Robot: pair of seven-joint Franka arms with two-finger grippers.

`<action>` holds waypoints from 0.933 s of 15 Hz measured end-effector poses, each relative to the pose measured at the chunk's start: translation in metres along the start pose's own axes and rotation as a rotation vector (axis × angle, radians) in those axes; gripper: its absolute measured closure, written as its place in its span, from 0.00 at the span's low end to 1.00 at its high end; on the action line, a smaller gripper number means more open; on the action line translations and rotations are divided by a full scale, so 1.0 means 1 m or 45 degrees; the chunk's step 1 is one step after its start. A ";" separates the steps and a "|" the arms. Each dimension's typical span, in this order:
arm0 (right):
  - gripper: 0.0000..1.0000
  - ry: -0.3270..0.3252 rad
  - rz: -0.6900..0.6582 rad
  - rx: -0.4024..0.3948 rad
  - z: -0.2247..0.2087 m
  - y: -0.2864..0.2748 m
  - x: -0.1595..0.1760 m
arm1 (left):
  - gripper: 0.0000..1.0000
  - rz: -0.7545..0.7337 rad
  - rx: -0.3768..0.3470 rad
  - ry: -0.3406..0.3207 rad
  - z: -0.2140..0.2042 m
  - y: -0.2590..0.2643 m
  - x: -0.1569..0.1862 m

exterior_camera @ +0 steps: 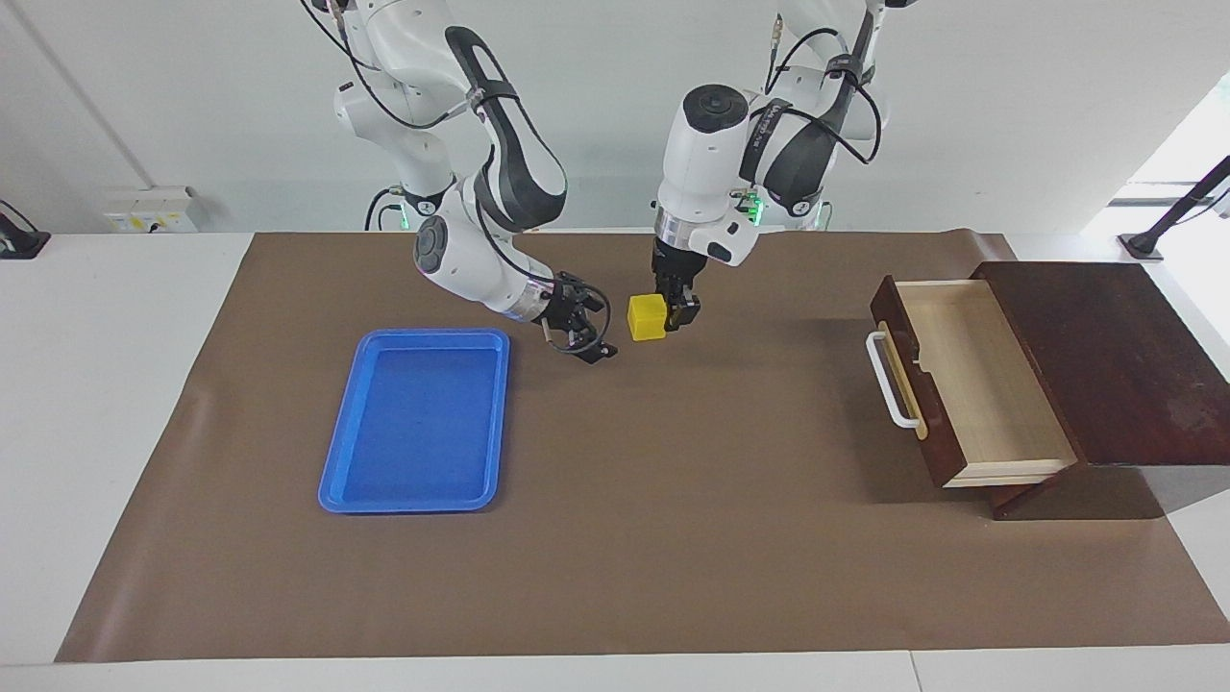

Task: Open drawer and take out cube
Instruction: 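Grasp the yellow cube with the right gripper from the left gripper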

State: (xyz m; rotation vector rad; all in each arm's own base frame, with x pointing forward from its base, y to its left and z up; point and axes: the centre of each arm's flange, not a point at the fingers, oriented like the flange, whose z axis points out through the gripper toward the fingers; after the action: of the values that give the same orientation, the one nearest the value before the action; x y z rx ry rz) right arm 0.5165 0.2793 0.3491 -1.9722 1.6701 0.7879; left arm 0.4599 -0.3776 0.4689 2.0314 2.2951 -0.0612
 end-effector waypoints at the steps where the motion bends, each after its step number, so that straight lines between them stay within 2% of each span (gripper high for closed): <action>1: 0.00 -0.004 0.014 0.005 -0.001 -0.003 -0.004 | 0.45 0.002 -0.002 -0.002 0.000 0.000 -0.001; 9: 0.00 -0.025 0.042 0.016 0.003 -0.012 -0.042 | 0.45 0.013 0.006 0.003 0.006 -0.003 -0.005; 14: 0.00 -0.024 0.047 0.008 0.007 -0.010 -0.046 | 0.45 0.014 0.006 0.003 0.006 -0.003 -0.005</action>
State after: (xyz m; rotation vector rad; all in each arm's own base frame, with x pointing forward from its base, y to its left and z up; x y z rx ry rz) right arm 0.5205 0.3196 0.3746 -1.9291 1.7004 0.8110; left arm 0.4572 -0.3833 0.4628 2.0470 2.2871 -0.0634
